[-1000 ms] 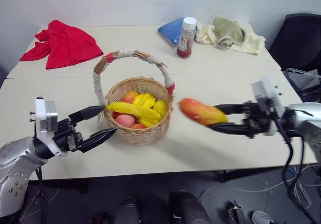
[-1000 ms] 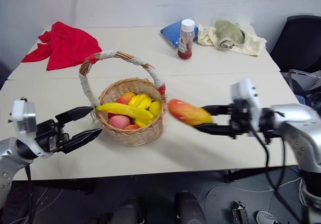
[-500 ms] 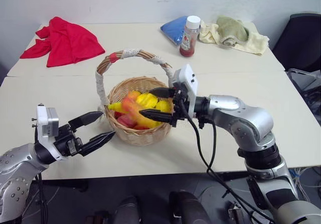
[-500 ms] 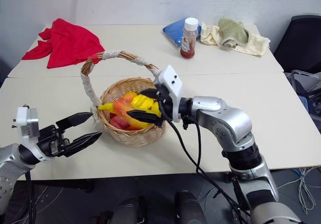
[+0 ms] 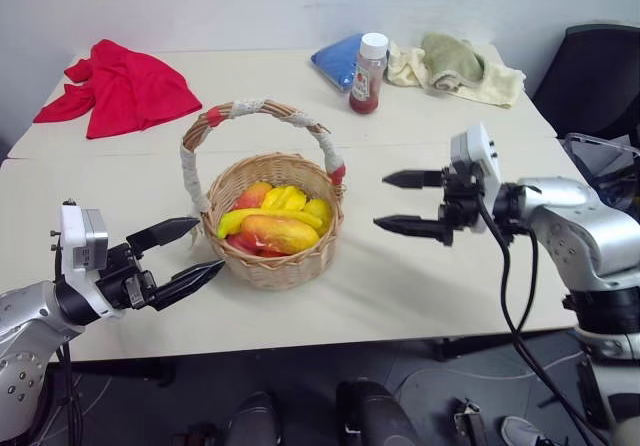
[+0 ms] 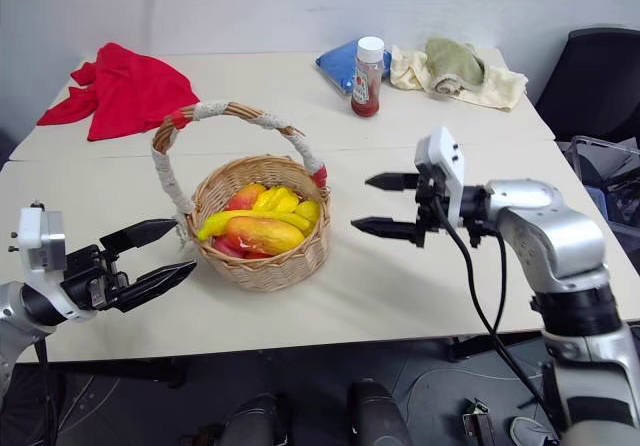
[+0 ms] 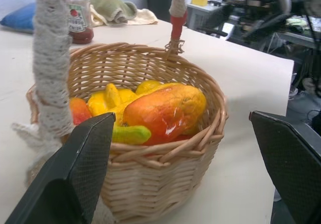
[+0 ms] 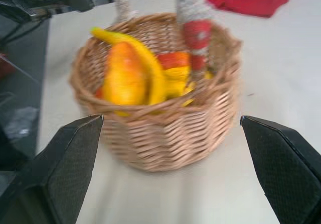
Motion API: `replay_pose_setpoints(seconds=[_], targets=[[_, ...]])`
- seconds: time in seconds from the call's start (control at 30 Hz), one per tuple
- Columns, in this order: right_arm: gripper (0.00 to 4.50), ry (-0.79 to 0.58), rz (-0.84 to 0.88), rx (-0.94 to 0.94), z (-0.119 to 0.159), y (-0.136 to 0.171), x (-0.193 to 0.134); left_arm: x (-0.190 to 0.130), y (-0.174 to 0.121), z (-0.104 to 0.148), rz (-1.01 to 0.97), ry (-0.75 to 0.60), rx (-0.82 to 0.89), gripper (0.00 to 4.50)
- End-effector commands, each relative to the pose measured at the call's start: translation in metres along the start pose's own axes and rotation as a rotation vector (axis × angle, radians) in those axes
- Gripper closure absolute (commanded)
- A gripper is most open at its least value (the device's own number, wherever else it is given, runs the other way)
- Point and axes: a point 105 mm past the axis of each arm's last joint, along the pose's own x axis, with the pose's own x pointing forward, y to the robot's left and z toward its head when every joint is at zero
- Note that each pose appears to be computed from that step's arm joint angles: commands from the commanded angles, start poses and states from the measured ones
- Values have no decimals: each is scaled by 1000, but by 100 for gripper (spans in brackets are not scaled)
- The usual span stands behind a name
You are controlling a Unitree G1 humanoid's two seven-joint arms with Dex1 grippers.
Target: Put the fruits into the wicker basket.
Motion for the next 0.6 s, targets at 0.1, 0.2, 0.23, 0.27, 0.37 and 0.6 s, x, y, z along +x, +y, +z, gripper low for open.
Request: replay_pose_setpoints(seconds=[0.1, 0.2, 0.23, 0.27, 0.37, 0.6], targets=[[3, -77, 112, -132, 12, 0, 44, 1, -4, 7, -29, -15, 29, 0], [60, -153, 169, -101, 20, 2, 57, 2, -3, 7, -21, -24, 30, 0], [93, -149, 183, -106, 19, 2, 59, 2, -3, 7, -17, -28, 28, 0], [124, -143, 192, -113, 17, 3, 61, 3, -4, 6, -13, -31, 24, 0], [235, -157, 193, -90, 17, 1, 60, 2, -10, 1, -7, -32, 7, 0], [436, -100, 157, -90, 4, 0, 30, 9, -12, -1, -35, -38, -2, 0]])
